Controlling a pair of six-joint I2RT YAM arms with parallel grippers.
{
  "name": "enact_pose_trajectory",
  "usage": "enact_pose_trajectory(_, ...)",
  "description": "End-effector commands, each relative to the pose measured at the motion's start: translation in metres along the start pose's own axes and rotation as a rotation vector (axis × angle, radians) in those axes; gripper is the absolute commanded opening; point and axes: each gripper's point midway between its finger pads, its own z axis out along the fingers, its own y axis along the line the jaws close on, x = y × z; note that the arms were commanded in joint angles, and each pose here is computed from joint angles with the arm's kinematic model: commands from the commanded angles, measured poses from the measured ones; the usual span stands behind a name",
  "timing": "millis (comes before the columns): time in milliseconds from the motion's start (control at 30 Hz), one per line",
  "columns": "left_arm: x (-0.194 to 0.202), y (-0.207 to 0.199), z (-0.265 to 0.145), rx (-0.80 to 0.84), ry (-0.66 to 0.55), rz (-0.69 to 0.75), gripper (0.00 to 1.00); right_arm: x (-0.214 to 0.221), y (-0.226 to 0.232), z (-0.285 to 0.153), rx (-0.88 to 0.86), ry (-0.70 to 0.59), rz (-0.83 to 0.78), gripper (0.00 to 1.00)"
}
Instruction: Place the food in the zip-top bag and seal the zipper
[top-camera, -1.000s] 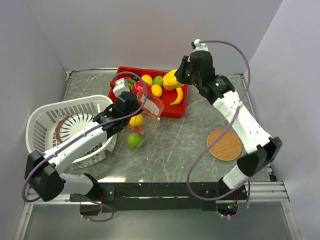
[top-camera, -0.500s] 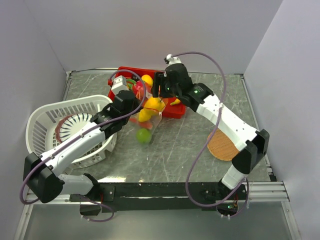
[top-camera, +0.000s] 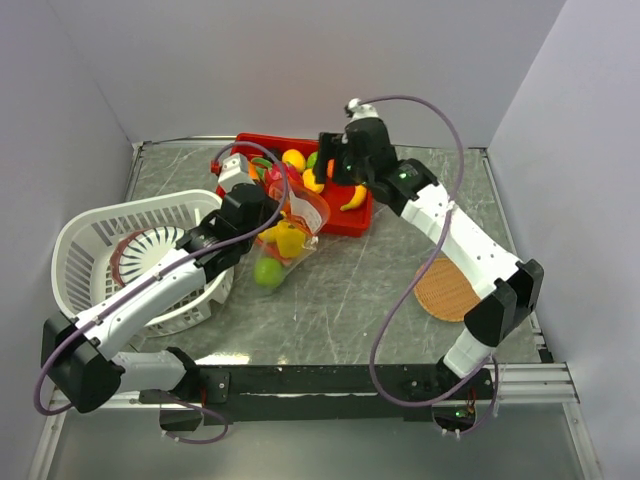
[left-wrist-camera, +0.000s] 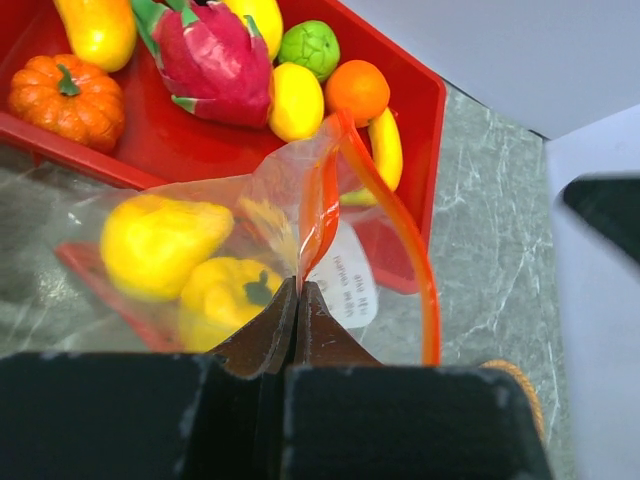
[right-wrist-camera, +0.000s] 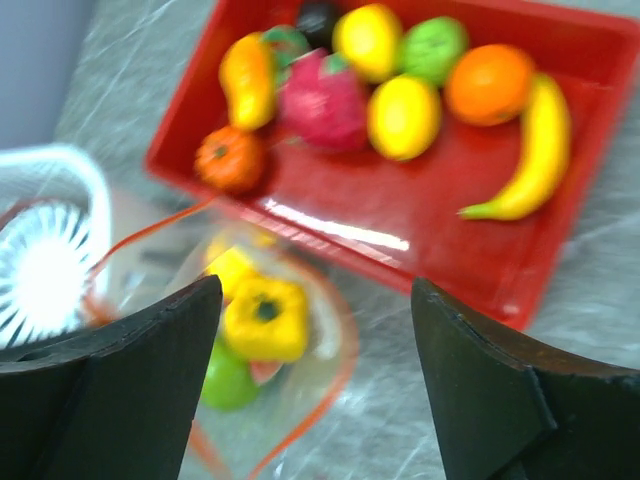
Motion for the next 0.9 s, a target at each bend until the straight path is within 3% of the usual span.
enact_pose_trajectory(0, -0.021, -0.002, -0.011, 0.011, -0.071, -0.048, 0.01, -0.038, -0.046, 0.015, 0.06, -0.08, 0.068, 0.79)
enact_pose_trajectory(167, -0.028, 0.002, -0.021, 0.008, -0.089, -0.059, 0.01, -0.027, -0.077, 0.078, 0.091, -0.022, 0.083, 0.74)
enact_pose_trajectory(467, -0.034, 0.001, -0.037, 0.033, -0.083, -0.07, 0.01, -0.026, -0.122, 0.178, 0.124, -0.051, 0.086, 0.75)
enact_pose_trajectory(867, -0.04, -0.005, -0.041, 0.045, -0.08, -0.067, 0.01, 0.004, -0.145, 0.247, 0.118, -0.012, 0.123, 0.8)
